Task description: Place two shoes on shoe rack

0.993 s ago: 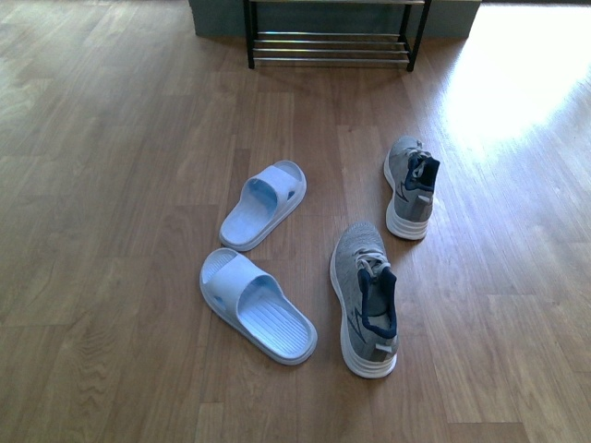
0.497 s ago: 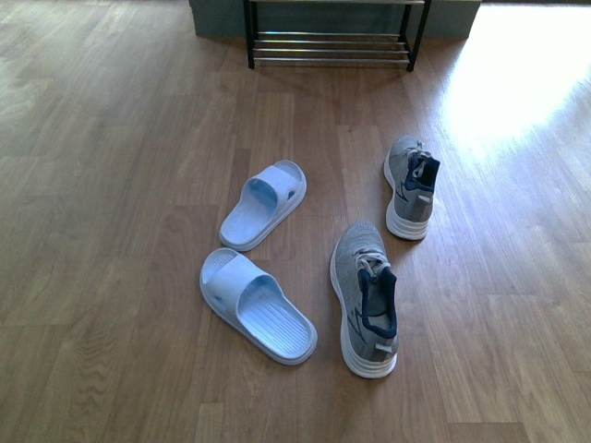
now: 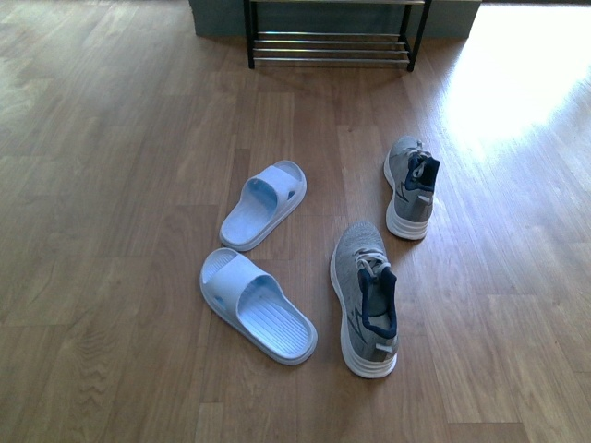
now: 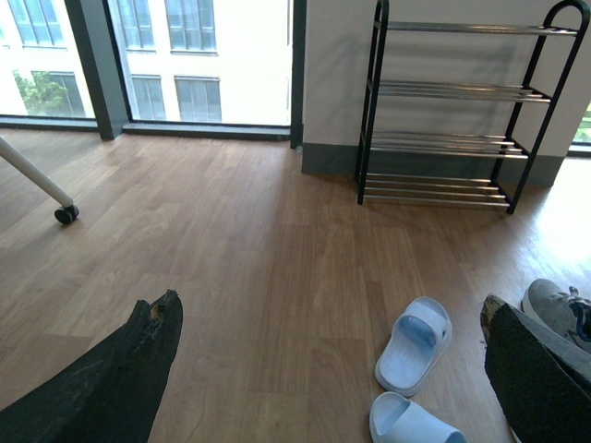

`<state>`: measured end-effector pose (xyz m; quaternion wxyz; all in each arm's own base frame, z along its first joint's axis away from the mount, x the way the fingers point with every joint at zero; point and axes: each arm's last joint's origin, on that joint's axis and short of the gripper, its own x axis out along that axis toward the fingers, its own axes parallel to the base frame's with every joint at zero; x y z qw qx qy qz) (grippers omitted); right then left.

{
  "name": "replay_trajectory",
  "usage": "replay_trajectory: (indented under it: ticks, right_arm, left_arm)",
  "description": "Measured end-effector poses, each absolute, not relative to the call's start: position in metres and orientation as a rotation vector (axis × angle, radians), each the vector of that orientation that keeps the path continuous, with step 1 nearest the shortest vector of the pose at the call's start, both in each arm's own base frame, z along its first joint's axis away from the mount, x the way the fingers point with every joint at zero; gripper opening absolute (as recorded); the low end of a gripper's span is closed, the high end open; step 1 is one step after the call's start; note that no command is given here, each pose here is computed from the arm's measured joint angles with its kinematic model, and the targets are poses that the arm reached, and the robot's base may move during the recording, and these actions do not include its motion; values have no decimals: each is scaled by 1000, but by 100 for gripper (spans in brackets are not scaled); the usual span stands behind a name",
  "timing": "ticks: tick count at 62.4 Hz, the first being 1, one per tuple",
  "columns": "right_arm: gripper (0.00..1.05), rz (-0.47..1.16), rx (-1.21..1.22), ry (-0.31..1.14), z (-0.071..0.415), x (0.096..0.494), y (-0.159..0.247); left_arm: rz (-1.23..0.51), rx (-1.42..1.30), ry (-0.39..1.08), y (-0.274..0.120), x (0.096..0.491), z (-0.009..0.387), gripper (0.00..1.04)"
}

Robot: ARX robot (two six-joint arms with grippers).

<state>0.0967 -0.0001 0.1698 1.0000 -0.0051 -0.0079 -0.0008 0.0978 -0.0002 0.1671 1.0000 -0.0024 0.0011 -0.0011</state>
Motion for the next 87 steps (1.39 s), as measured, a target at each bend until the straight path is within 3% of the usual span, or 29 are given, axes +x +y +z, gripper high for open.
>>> replay_trajectory:
  ticks: [87]
  right_arm:
    - [95, -2, -10, -16, 170, 97, 0]
  left_arm:
    - [-2, -5, 2, 0, 98, 167, 95]
